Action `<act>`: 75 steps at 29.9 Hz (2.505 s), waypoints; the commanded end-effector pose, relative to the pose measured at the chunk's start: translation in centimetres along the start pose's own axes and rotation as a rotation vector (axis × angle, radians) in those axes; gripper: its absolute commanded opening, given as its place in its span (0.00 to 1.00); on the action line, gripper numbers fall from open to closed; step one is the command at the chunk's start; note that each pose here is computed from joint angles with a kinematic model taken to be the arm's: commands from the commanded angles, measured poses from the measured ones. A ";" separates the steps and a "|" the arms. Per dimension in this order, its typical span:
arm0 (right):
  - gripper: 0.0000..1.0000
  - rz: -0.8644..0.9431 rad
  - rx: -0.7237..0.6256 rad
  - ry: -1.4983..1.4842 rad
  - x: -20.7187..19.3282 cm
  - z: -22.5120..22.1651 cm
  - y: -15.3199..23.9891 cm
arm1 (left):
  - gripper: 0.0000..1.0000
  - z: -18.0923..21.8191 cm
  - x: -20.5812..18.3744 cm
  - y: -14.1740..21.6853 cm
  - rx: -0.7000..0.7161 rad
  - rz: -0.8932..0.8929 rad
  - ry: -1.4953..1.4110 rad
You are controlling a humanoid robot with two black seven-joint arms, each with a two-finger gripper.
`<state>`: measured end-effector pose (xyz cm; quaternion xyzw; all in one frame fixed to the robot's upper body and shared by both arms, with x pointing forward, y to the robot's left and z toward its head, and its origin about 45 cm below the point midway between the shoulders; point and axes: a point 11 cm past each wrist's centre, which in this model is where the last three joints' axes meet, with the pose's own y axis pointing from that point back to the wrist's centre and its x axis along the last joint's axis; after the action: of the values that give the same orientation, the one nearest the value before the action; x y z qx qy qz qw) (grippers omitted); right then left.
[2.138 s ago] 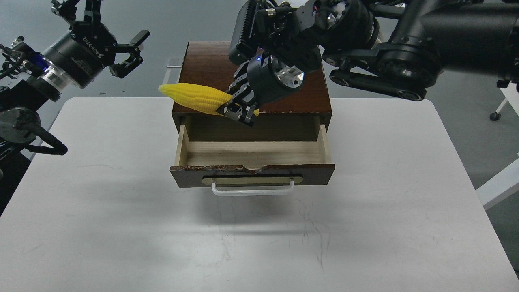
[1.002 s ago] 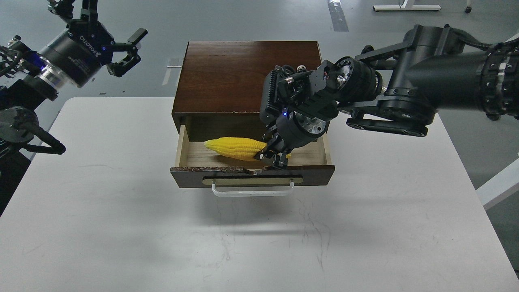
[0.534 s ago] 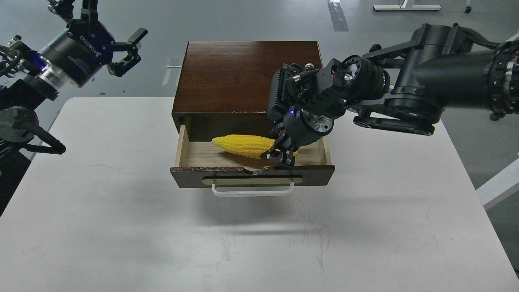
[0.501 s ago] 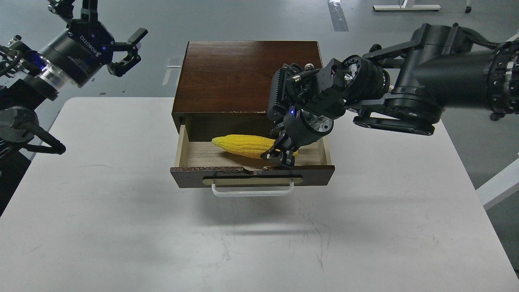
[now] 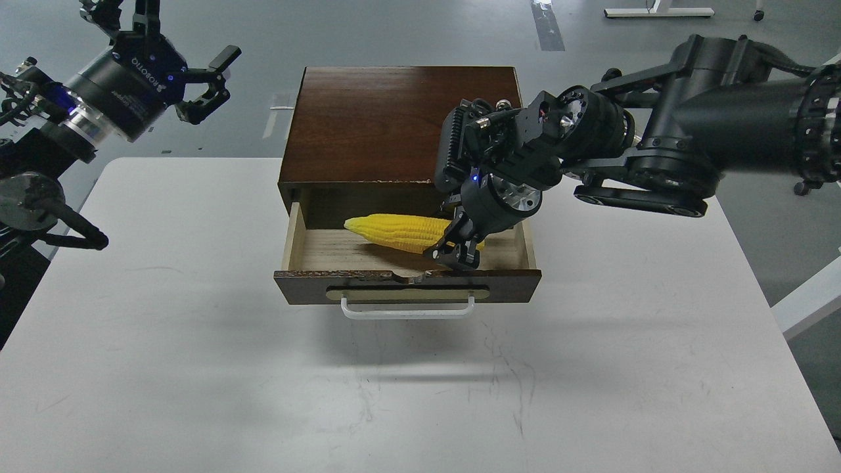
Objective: Put corn in drawer with both arms
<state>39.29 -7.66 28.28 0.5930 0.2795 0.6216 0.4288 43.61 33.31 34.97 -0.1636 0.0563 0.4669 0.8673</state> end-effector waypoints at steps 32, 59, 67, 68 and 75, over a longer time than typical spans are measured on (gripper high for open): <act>0.86 0.655 -0.031 -0.405 9.9 4.2 15.2 | 0.98 0.1 -0.3 -0.4 -0.012 -0.007 0.008; 1.00 1.713 0.082 -2.105 -21.0 9.9 13.2 | 0.98 -1.7 -0.7 -0.3 0.003 -0.009 0.045; 1.00 1.730 0.043 -2.251 -24.2 8.1 8.5 | 0.98 -2.4 -0.7 -0.1 0.003 -0.004 0.065; 1.00 1.730 0.043 -2.266 -24.4 7.9 8.0 | 0.99 -2.5 -0.8 -0.1 0.004 -0.004 0.067; 1.00 1.686 0.083 -2.321 -23.9 6.6 5.3 | 0.98 -2.6 -0.7 0.0 0.003 0.000 0.072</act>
<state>43.37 -32.92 23.02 0.7510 -0.6389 -0.1349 -0.0981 43.35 31.92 32.72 -0.1775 0.0868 0.4605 0.8654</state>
